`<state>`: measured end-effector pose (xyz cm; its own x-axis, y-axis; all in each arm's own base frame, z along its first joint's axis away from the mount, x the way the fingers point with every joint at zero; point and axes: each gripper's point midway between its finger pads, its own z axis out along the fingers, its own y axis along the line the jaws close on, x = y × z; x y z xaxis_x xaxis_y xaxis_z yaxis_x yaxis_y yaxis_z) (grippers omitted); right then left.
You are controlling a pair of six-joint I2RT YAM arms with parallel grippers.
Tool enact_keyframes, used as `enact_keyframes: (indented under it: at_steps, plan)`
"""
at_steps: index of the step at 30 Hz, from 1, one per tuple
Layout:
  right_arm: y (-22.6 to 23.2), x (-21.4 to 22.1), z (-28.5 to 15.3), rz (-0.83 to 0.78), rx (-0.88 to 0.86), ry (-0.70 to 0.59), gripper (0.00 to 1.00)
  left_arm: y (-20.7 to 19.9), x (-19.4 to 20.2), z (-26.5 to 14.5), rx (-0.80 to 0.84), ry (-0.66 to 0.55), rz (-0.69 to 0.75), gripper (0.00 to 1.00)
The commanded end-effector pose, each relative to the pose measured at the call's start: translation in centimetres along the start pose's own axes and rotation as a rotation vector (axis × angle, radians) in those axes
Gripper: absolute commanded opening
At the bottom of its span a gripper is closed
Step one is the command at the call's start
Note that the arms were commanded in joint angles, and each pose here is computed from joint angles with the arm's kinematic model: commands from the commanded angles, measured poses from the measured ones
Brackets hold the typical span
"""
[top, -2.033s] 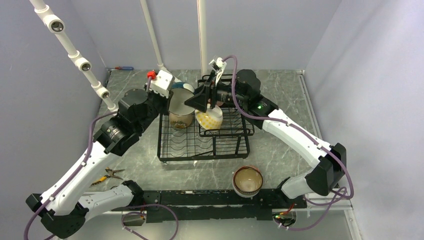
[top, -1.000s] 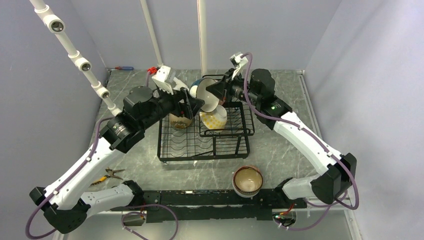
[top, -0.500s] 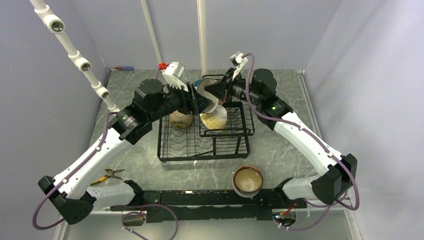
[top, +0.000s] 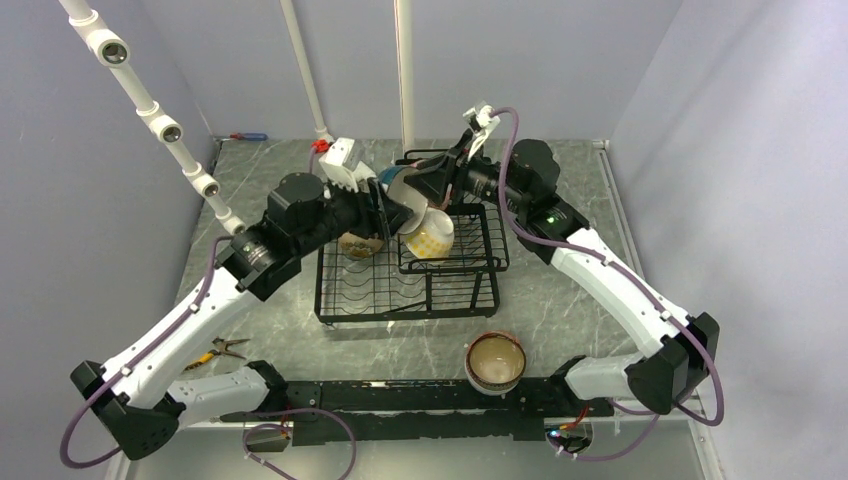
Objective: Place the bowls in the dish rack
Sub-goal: Place the bowl in the dish rack.
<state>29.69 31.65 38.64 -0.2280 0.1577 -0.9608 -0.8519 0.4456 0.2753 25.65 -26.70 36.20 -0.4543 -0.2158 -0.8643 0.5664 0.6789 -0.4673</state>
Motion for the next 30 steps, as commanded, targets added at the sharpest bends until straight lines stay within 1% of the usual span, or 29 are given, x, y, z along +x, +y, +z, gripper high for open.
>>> enact_keyframes:
  at_steps: [1, 6, 10, 14, 17, 18, 19, 20, 23, 28, 30]
  plan:
    - [2.3, -3.7, -1.0, -0.062, -0.061, -0.112, 0.55, 0.5, -4.2, -2.0, -0.027, -0.221, 0.111, 0.03]
    - [2.2, -3.4, -1.0, -0.06, -0.057, -0.105, 0.69, 2.0, -4.7, -3.3, -0.098, -0.265, 0.208, 0.03]
    - [2.0, -3.2, -1.2, -0.063, -0.043, -0.1, 0.8, 4.2, -4.2, -4.5, -0.188, -0.257, 0.346, 0.03]
    - [1.6, -2.9, -1.6, -0.07, -0.017, -0.091, 0.91, 7.4, -2.7, -5.4, -0.304, -0.2, 0.552, 0.03]
    - [1.4, -2.9, -1.9, -0.077, 0.004, -0.094, 0.96, 8.6, -1.0, -5.2, -0.3, -0.133, 0.765, 0.03]
    - [1.3, -2.8, -2.0, -0.079, 0.01, -0.094, 0.97, 8.7, -0.3, -5.0, -0.278, -0.112, 0.809, 0.03]
    - [1.1, -2.8, -2.2, -0.082, 0.02, -0.096, 0.98, 8.9, 0.4, -4.8, -0.256, -0.084, 0.897, 0.03]
    - [1.1, -2.8, -2.3, -0.083, 0.026, -0.096, 0.98, 9.2, 1.1, -4.6, -0.242, -0.063, 0.952, 0.03]
    - [0.8, -2.6, -2.5, -0.088, 0.04, -0.088, 1.0, 10.6, 3.0, -3.9, -0.236, -0.024, 1.102, 0.03]
    - [0.5, -2.3, -2.7, -0.098, 0.066, -0.076, 1.0, 11.7, 4.8, -3.0, -0.224, -0.043, 1.231, 0.03]
    - [0.3, -2.3, -2.9, -0.106, 0.076, -0.075, 1.0, 12.2, 6.1, -2.6, -0.196, -0.017, 1.296, 0.03]
